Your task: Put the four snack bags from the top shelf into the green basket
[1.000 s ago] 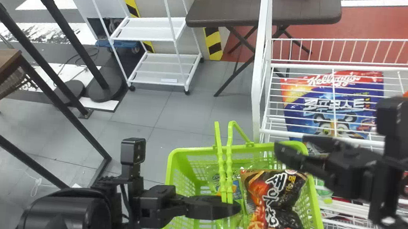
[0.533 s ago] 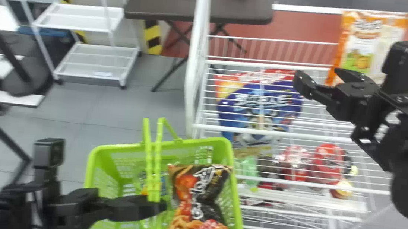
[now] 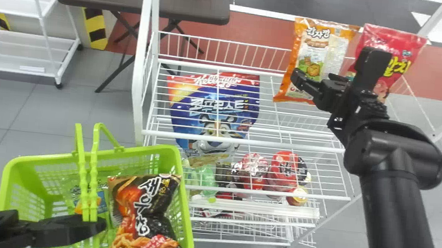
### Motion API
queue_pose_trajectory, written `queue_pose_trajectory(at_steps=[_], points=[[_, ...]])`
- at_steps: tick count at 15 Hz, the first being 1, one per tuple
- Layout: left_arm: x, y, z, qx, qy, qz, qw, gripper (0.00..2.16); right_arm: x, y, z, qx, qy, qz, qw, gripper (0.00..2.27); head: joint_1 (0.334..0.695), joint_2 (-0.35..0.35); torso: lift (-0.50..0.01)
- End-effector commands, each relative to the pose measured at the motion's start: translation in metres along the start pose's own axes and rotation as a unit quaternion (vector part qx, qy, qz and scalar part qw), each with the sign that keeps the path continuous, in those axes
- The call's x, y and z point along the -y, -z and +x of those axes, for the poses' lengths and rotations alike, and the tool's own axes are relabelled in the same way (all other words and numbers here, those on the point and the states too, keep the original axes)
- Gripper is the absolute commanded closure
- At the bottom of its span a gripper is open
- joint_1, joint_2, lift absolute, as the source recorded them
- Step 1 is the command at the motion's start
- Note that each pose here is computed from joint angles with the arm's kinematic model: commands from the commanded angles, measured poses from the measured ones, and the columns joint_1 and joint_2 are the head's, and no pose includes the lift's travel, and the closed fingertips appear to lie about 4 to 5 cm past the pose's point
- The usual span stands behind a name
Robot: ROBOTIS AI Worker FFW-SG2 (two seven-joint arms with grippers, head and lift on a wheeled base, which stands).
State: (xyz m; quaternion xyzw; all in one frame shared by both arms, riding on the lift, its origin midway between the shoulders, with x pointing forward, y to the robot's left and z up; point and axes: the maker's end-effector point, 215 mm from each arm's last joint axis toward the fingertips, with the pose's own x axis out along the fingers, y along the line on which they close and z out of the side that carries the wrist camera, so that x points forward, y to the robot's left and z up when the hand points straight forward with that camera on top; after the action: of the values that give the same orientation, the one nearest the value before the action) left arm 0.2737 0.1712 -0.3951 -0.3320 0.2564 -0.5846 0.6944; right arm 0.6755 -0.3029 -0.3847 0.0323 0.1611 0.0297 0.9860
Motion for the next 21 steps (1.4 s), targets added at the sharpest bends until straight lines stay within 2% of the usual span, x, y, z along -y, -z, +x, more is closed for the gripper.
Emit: queue_pose_trajectory(at_steps=[1, 2, 3, 5, 7, 11, 15, 17, 19, 20, 21], points=[[0.002, 0.000, 0.000, 0.000, 0.006, 0.000, 1.0000, 2.15, 0.008, 0.003, 0.017, -0.018, 0.012, -0.016, 1.000, 0.20, 0.695, -0.152, -0.003], [0.002, 0.000, 0.000, 0.000, 0.005, 0.001, 1.0000, 2.15, 0.011, 0.000, 0.022, -0.022, 0.017, -0.025, 0.999, 0.43, 0.695, -0.155, -0.003], [0.002, 0.000, 0.000, 0.000, 0.005, 0.000, 1.0000, 2.15, 0.011, 0.000, 0.024, -0.024, 0.015, -0.027, 0.999, 0.83, 0.695, -0.157, -0.003], [0.001, 0.000, -0.001, 0.001, 0.004, 0.001, 1.0000, 2.15, 0.011, 0.010, 0.021, -0.029, 0.017, -0.024, 0.999, 2.15, 0.695, -0.159, -0.003], [0.001, 0.000, -0.003, 0.002, 0.003, 0.002, 1.0000, 2.15, 0.008, 0.011, 0.015, -0.022, 0.015, -0.025, 0.999, 2.25, 0.695, -0.160, -0.003], [0.000, -0.001, -0.003, 0.002, 0.003, 0.004, 1.0000, 2.15, -0.003, -0.004, -0.007, 0.007, 0.004, -0.017, 1.000, 2.25, 0.695, -0.155, -0.003], [-0.002, -0.003, -0.007, 0.006, -0.003, 0.004, 1.0000, 2.15, -0.058, -0.022, -0.084, 0.021, -0.050, 0.001, 0.999, 2.25, 0.695, -0.135, -0.003], [-0.004, -0.006, -0.011, 0.014, -0.005, 0.002, 0.9999, 2.15, -0.106, -0.015, -0.133, -0.010, -0.101, 0.014, 0.995, 2.25, 0.695, -0.108, -0.003], [-0.006, -0.012, -0.013, 0.022, -0.006, 0.004, 0.9997, 2.15, -0.156, 0.014, -0.180, -0.066, -0.151, 0.015, 0.986, 2.25, 0.695, -0.065, -0.003], [-0.007, -0.015, -0.014, 0.023, -0.006, 0.006, 0.9997, 2.15, -0.181, 0.039, -0.204, -0.113, -0.178, 0.013, 0.977, 2.25, 0.695, -0.036, -0.003], [-0.007, -0.018, -0.015, 0.025, -0.008, 0.005, 0.9996, 2.15, -0.200, 0.069, -0.228, -0.168, -0.202, 0.011, 0.965, 2.25, 0.695, 0.025, -0.003]])
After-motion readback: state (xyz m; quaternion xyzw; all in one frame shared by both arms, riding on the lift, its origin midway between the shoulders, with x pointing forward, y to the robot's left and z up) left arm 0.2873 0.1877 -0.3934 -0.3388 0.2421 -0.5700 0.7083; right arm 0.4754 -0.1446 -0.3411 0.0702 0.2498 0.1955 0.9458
